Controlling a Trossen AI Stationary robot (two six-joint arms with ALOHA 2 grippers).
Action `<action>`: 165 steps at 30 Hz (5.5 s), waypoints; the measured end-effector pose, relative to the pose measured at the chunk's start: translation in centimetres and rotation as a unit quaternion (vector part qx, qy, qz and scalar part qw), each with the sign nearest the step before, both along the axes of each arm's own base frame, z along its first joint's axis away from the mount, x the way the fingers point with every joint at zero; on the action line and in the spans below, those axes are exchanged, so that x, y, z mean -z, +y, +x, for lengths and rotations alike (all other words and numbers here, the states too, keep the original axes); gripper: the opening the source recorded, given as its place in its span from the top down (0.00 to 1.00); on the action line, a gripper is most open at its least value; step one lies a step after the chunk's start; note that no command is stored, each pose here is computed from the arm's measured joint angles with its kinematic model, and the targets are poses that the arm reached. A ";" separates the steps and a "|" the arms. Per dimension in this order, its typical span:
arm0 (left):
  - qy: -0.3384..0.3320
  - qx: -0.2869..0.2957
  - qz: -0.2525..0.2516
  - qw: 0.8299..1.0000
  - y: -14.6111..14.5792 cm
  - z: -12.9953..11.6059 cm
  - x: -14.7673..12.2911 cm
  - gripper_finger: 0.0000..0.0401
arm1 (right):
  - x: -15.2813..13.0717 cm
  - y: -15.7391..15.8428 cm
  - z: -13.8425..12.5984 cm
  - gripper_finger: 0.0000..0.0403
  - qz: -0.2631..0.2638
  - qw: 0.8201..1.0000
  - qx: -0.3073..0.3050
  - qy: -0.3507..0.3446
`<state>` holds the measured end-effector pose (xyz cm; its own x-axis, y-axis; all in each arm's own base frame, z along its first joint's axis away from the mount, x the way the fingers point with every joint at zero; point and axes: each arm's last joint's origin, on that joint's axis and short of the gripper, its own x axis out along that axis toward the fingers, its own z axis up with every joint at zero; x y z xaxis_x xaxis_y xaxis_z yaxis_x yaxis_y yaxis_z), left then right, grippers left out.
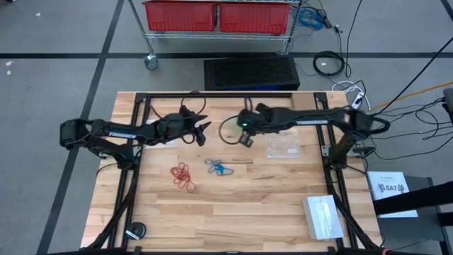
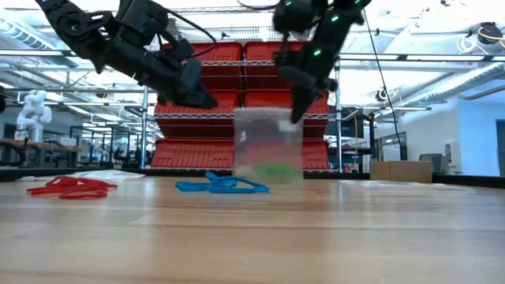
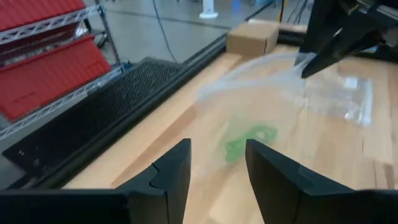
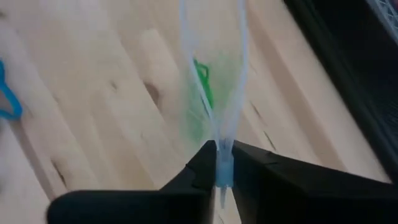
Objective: Sort rubber bands
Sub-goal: Close the center transparent zip bag
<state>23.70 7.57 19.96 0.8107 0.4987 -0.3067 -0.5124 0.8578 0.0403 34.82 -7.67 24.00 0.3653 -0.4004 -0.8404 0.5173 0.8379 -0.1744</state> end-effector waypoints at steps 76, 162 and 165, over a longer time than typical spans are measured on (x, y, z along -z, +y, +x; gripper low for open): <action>0.048 -0.006 -0.174 0.984 3.4 -0.5 8.9 0.98 | 8.0 5.4 0.5 0.99 0.239 0.960 -0.143 -0.033; -0.305 0.143 -0.130 0.933 3.4 -3.6 4.3 0.97 | 7.7 -4.6 -1.8 0.77 0.232 0.959 -0.136 -0.090; -0.300 0.143 -0.135 0.934 3.4 -3.5 4.4 0.97 | 8.5 -4.5 -1.5 0.62 0.226 0.959 -0.153 -0.080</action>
